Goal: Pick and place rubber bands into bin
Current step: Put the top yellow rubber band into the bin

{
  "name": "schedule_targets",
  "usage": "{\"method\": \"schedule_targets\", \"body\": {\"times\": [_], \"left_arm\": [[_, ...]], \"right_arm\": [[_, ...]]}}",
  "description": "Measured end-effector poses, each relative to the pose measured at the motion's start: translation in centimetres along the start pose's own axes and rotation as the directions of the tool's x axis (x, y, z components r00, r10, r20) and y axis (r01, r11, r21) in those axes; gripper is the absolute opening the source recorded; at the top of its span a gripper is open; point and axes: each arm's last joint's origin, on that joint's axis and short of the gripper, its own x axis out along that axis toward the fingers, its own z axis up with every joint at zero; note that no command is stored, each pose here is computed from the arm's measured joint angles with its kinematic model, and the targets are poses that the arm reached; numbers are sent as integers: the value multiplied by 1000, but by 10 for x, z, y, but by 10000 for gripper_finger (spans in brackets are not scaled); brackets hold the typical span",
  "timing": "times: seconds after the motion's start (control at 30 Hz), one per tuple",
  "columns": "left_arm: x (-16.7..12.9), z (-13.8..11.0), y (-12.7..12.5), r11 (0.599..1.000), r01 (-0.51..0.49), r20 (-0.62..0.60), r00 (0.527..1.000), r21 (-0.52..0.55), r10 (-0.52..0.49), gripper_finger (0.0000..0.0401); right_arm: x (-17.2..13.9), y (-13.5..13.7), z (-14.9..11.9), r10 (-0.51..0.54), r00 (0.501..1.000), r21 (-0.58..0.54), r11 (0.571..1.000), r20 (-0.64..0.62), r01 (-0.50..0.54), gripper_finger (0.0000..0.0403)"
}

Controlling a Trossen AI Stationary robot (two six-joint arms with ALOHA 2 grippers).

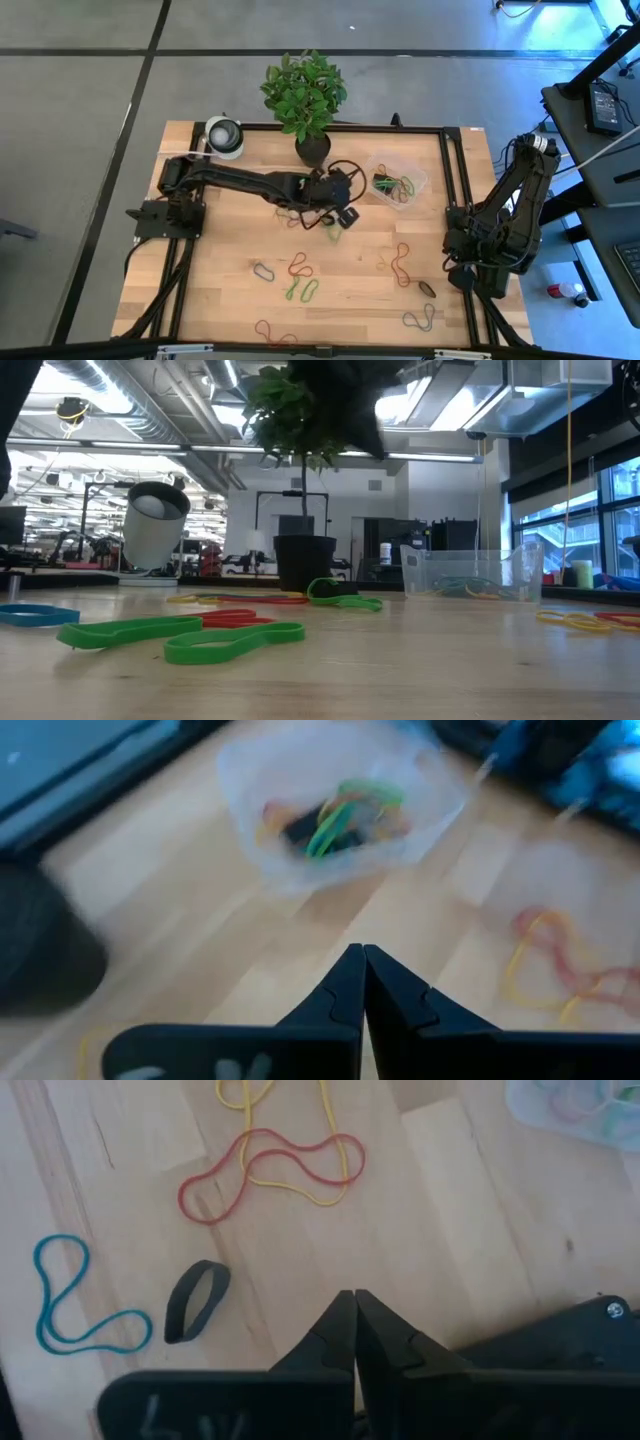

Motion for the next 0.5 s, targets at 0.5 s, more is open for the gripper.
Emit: {"method": "schedule_targets", "body": {"times": [0.5], "left_arm": [[-1,-8,35,965,-250,-330,907,74,261,11]], "right_arm": [[0,5,0,46,999,22,999,5,-46,4]]}}
